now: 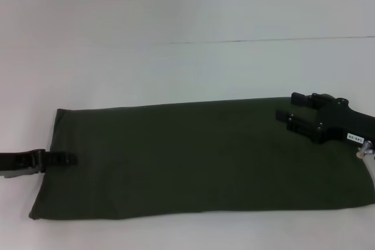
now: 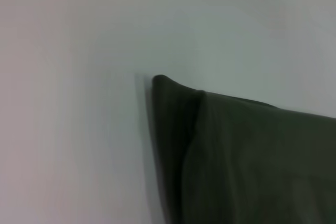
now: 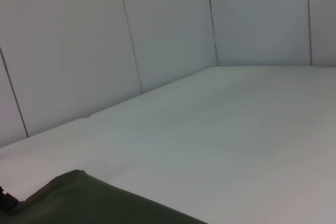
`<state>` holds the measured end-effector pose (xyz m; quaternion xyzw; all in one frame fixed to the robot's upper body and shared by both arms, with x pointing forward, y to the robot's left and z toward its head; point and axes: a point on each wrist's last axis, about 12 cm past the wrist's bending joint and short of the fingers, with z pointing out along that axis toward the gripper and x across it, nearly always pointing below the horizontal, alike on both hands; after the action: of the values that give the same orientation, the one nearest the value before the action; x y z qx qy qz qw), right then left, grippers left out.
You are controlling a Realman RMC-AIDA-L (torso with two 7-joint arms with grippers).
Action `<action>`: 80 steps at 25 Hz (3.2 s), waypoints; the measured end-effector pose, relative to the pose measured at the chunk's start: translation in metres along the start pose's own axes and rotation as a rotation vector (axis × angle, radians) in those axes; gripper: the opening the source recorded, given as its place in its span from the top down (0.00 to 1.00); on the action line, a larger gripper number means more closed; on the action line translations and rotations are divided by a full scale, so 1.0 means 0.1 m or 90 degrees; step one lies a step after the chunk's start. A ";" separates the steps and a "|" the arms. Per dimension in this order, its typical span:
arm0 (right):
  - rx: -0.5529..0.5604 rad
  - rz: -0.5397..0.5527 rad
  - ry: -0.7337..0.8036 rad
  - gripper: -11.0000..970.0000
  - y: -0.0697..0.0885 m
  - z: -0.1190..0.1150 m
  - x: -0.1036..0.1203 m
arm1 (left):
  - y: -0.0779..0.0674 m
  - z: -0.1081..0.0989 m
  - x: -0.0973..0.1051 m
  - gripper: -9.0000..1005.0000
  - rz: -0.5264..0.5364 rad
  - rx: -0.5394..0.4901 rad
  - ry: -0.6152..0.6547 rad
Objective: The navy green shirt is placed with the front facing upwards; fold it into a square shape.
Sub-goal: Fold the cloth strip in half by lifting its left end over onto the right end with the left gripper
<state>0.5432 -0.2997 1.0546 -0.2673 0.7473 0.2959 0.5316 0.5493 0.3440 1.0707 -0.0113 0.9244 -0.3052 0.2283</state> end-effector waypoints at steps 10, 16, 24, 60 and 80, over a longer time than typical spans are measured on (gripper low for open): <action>0.001 0.000 0.000 0.37 0.00 -0.01 0.00 | -0.05 0.06 -0.02 0.21 0.000 0.017 0.011; 0.001 0.001 0.001 0.37 0.00 -0.01 0.01 | -0.09 0.08 -0.01 0.22 -0.001 0.030 0.019; 0.000 0.001 0.003 0.37 0.00 -0.01 0.01 | -0.13 0.11 -0.03 0.23 0.005 0.043 0.027; -0.051 -0.010 0.007 0.37 0.12 0.20 -0.01 | 0.06 -0.37 -0.15 0.91 0.036 -0.015 -0.053; -0.137 -0.062 0.069 0.37 0.45 0.77 0.05 | -0.74 -0.35 -0.36 0.92 0.113 0.294 -0.106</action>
<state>0.5583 -0.2140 1.0366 -0.3742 0.7248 0.3337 0.4725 0.5581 0.3092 1.1523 0.0975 0.8054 -0.4852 0.3263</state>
